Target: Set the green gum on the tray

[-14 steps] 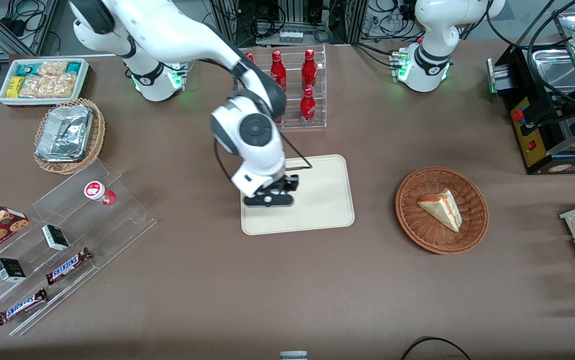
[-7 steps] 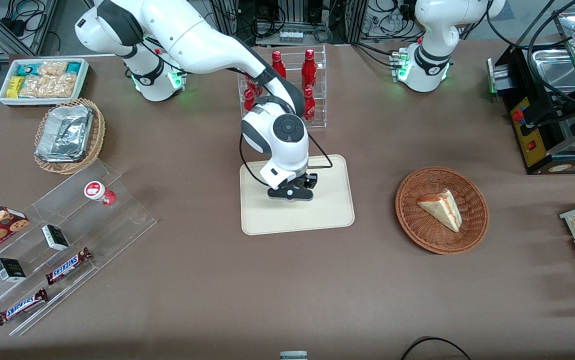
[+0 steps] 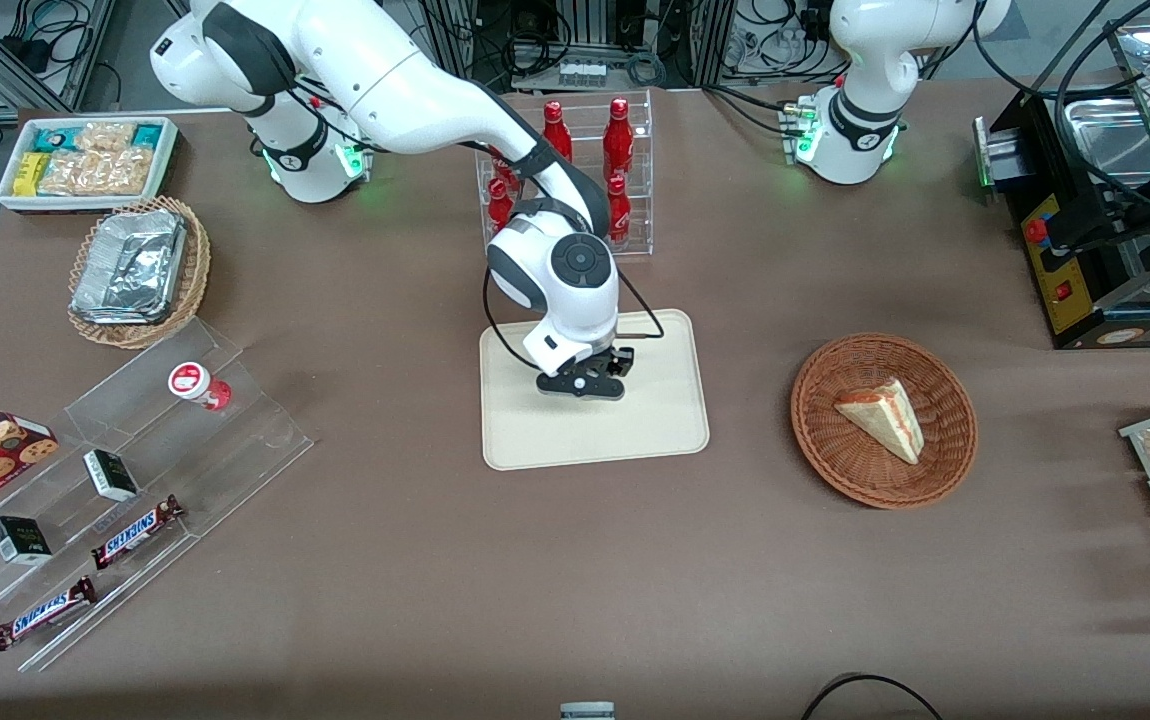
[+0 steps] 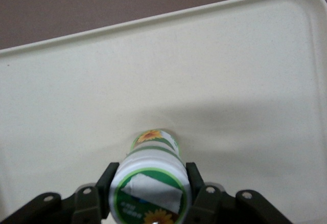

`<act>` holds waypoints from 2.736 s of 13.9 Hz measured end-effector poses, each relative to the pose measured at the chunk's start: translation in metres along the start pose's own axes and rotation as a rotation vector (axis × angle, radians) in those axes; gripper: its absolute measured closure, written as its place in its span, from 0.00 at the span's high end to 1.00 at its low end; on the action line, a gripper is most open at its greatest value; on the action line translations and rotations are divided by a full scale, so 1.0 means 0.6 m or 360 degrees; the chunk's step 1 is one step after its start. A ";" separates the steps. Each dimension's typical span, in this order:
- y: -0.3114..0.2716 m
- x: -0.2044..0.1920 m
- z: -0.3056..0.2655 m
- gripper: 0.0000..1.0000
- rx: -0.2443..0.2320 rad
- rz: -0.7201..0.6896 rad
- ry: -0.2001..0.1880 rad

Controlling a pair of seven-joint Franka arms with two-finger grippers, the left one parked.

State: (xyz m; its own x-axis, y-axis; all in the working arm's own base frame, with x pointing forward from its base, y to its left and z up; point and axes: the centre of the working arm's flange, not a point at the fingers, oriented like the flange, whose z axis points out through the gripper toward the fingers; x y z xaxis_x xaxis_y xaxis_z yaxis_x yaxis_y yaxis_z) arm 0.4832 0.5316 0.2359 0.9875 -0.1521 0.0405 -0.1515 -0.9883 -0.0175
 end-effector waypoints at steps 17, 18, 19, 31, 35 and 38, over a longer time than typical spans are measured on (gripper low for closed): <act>0.086 0.097 -0.199 1.00 -0.0007 0.0018 0.0012; 0.121 0.115 -0.252 1.00 -0.0033 -0.0017 -0.0010; 0.159 0.132 -0.299 1.00 -0.0057 -0.0050 -0.0035; 0.696 0.245 -0.624 1.00 -0.0068 -0.0038 -0.0181; 0.829 0.268 -0.638 1.00 -0.0046 -0.0089 -0.0184; 0.888 0.277 -0.637 1.00 -0.0026 -0.0166 -0.0189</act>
State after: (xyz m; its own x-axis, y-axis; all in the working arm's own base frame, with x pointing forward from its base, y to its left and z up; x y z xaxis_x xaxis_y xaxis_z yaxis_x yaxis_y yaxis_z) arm 0.5502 -0.0242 0.6153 0.9959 -0.0471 -0.0771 -0.0475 -0.9989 -0.0029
